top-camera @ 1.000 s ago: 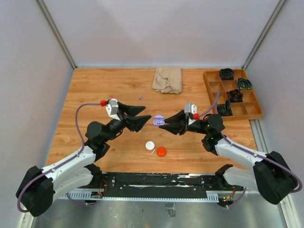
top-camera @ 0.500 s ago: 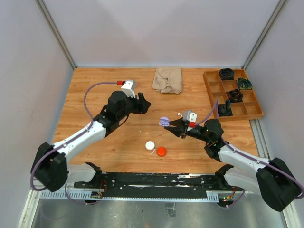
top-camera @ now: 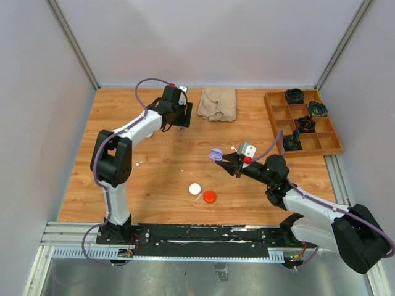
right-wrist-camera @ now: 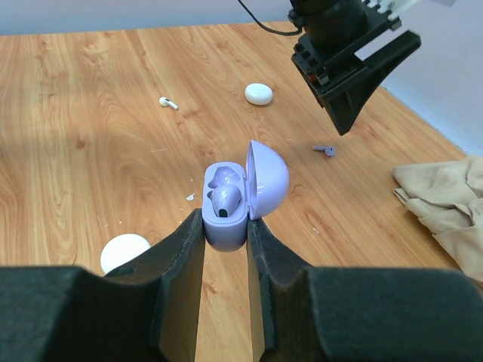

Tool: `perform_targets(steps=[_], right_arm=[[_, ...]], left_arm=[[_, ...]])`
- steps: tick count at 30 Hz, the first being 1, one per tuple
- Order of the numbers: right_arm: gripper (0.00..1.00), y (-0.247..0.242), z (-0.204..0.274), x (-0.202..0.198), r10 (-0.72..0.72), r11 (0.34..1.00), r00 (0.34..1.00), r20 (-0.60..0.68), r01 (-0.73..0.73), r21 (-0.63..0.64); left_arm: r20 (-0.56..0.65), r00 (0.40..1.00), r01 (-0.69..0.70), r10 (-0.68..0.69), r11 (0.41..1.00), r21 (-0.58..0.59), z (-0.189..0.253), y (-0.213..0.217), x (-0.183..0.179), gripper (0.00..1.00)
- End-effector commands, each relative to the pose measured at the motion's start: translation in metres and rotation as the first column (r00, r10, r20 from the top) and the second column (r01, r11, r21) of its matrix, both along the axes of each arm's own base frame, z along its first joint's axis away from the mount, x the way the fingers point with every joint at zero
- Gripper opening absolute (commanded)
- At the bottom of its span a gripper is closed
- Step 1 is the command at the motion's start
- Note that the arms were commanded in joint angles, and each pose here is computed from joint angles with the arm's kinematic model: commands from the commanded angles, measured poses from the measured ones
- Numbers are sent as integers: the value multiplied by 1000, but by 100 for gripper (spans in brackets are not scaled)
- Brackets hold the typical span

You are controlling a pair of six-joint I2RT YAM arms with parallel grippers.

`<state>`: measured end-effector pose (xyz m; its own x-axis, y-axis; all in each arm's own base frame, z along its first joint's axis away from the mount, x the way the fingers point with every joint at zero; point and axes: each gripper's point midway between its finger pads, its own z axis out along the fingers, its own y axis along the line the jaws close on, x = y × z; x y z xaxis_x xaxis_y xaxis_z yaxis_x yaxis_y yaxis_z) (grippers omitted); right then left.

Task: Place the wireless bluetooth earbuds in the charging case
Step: Move the earbud to the center of the board.

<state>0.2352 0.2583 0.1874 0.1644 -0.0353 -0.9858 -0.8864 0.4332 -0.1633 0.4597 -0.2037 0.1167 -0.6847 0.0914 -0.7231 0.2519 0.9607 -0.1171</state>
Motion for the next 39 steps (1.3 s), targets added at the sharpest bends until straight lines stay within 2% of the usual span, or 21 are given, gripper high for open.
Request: perform_targets(steps=[1, 12, 20, 30, 39], right_arm=[[1, -7, 2, 8, -45, 999, 999, 26, 45, -6], [1, -5, 1, 8, -38, 999, 999, 0, 38, -15], [1, -4, -2, 9, -31, 999, 999, -12, 31, -27], [1, -3, -2, 9, -28, 999, 999, -20, 27, -34], [1, -5, 0, 8, -35, 999, 999, -14, 34, -30]], left_arm=[[-94, 995, 56, -44, 990, 133, -25, 16, 8, 67], [-141, 979, 174, -148, 964, 202, -55, 27, 43, 58], [-152, 967, 228, -204, 959, 167, -67, 13, 61, 51], [-196, 953, 261, -232, 956, 137, -84, 5, 61, 40], [-282, 939, 242, -197, 961, 135, -98, 11, 42, 27]])
